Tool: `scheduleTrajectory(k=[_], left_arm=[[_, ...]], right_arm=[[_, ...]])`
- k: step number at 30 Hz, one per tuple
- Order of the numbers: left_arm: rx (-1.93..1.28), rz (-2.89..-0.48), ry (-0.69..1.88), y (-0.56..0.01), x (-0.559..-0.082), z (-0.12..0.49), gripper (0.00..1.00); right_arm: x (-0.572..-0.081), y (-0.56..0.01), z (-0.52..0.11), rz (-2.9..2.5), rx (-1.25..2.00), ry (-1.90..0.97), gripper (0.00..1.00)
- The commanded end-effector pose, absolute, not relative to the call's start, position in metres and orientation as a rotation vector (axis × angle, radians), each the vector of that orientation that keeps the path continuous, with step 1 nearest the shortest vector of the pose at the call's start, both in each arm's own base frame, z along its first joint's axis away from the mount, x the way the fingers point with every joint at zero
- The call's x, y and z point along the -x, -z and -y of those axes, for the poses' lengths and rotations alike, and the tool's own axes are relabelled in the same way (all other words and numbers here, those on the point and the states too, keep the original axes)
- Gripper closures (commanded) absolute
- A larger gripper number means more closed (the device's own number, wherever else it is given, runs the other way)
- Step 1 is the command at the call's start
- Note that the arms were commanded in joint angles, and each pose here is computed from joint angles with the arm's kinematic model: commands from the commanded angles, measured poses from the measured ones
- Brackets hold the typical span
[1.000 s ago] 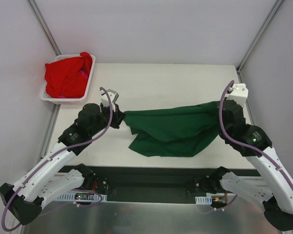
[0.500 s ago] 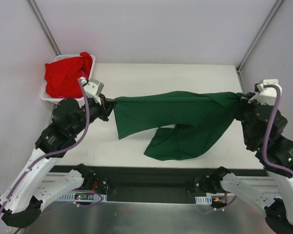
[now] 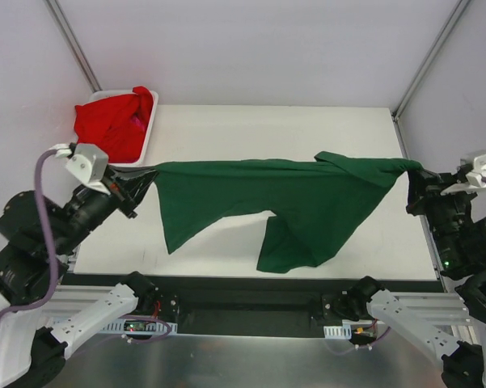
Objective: Fold and stack the t-shirts
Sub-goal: Flatten the tshirt out
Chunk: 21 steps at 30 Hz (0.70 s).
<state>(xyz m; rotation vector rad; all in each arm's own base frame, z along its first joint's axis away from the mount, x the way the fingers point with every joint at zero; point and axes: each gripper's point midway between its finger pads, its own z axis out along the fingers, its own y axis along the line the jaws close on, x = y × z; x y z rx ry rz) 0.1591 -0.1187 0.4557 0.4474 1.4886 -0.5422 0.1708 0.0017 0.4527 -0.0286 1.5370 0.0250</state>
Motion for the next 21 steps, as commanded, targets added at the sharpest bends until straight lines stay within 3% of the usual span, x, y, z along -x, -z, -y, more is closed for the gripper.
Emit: scheduleTrajectory(k=[1,13,21], left_arm=[[-0.341,-1.412,0.379,-0.488,-0.133,0.063,1.0],[-0.348,-1.248,0.412,-0.536,-0.079,0.036,1.0],[-0.374,-1.434,0.362,-0.485,-0.124,0.058,1.0]], right_arm=[[-0.133,-0.504,0.053,-1.332,-0.145,0.047,0.99],[-0.11,-0.536,0.066,-1.218,-0.146,0.016,0.99],[-0.145,-0.492,0.042,-1.369,-0.135,0.041,0.99]])
